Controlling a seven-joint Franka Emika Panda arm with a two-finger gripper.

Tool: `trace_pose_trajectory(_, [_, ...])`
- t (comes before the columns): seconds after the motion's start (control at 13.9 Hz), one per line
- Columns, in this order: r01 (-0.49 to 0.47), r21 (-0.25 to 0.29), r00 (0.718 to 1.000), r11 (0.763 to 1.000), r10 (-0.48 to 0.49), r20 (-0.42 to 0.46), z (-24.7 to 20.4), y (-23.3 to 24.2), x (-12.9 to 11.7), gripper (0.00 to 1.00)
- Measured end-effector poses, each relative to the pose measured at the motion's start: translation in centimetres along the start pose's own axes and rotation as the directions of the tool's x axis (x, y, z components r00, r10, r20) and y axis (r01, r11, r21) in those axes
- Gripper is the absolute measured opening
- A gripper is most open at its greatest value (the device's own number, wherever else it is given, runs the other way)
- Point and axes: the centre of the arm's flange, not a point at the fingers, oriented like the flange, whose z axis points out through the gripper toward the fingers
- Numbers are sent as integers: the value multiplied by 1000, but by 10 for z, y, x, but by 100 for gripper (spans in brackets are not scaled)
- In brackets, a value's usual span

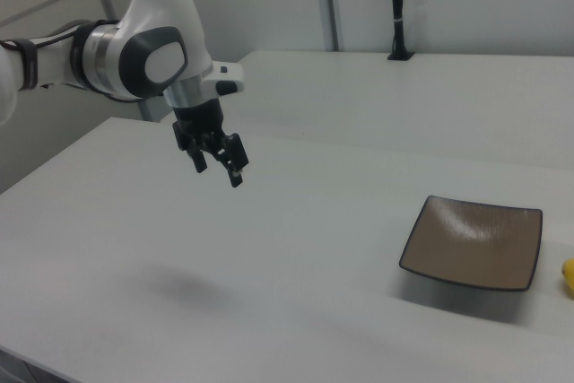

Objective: Put potatoes on a ceramic plate
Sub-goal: 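Move the open gripper toward the yellow potato beside the brown plate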

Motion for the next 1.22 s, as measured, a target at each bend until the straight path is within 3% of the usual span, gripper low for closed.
trace_pose_trajectory(0.22, [-117, 7, 992, 993, 117, -45, -11, 22, 9, 100])
trace_pose_trajectory(0.5, [-283, 38, 948, 959, 285, -139, -25, 68, 27, 100])
trace_pose_trajectory(0.79, [-479, 76, 845, 874, 483, -230, -21, 149, 58, 100])
trace_pose_trajectory(0.93, [-557, 99, 778, 824, 560, -284, -18, 188, 66, 100])
trace_pose_trajectory(1.0, [-607, 111, 727, 787, 607, -321, -16, 219, 68, 100])
trace_pose_trajectory(1.22, [-694, 114, 641, 711, 681, -354, -14, 282, 65, 100])
